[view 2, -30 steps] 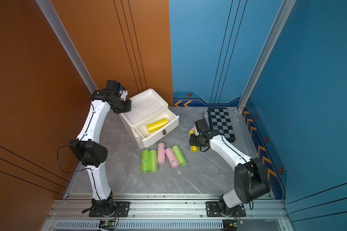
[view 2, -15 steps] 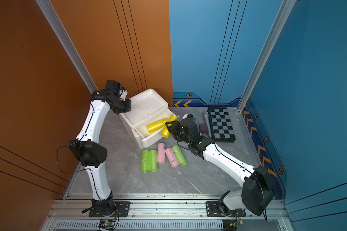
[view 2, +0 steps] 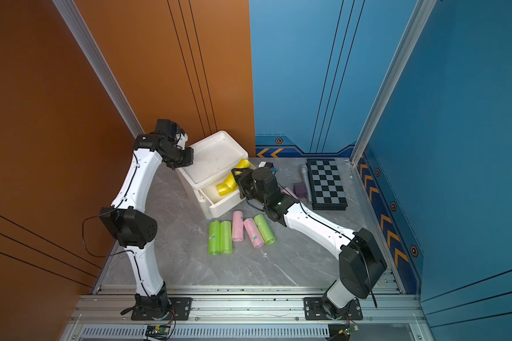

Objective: Sort the rolls of trash bags by color and place them into the drawer
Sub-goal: Place the roll of trash bags in the drawer.

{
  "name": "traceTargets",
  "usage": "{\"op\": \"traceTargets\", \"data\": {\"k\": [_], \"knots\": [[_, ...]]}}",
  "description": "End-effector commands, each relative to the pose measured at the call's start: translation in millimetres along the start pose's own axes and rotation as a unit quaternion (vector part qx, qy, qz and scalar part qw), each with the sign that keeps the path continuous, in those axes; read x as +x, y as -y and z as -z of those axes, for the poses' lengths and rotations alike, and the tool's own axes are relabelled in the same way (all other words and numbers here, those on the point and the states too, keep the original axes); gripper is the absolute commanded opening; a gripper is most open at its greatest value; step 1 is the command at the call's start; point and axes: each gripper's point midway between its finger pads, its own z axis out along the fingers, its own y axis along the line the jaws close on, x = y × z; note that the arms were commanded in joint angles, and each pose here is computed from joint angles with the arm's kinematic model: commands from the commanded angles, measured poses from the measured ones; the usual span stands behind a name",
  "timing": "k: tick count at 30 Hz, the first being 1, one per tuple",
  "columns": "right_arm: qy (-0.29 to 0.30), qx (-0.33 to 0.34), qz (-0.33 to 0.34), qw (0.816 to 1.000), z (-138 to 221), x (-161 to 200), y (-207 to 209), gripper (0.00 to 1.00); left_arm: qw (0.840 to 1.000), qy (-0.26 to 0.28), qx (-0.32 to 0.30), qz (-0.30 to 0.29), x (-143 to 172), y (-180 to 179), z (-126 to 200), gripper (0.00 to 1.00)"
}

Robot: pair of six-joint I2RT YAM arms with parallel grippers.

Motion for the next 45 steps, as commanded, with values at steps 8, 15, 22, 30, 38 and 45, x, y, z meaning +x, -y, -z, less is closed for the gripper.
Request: {"op": "traceTargets", "data": {"k": [8, 15, 22, 30, 38, 45], "knots": [[0.025, -0.001, -0.011, 1.0, -2, -4, -2, 0.45, 0.997, -0.079, -0.008, 0.012, 37, -2, -19, 0.0], [0.022, 0.019, -0.021, 0.999, -2, 3, 11, 0.49, 0.997, -0.079, -0.01, 0.011, 37, -3, -20, 0.0], [0.014, 0.029, -0.025, 0.999, -4, 6, 15, 0.57, 0.997, -0.082, -0.007, 0.011, 38, -2, -22, 0.0], [0.009, 0.027, -0.033, 0.999, -6, 9, 16, 0.61, 0.997, -0.081, -0.008, 0.011, 38, -2, -22, 0.0], [0.02, 0.019, -0.009, 1.0, 3, 5, 5, 0.58, 0.997, -0.082, -0.01, 0.01, 39, -3, -22, 0.0], [0.049, 0.045, 0.079, 0.995, 27, -15, 1, 0.55, 0.996, -0.083, -0.01, 0.009, 39, -3, -21, 0.0]]}}
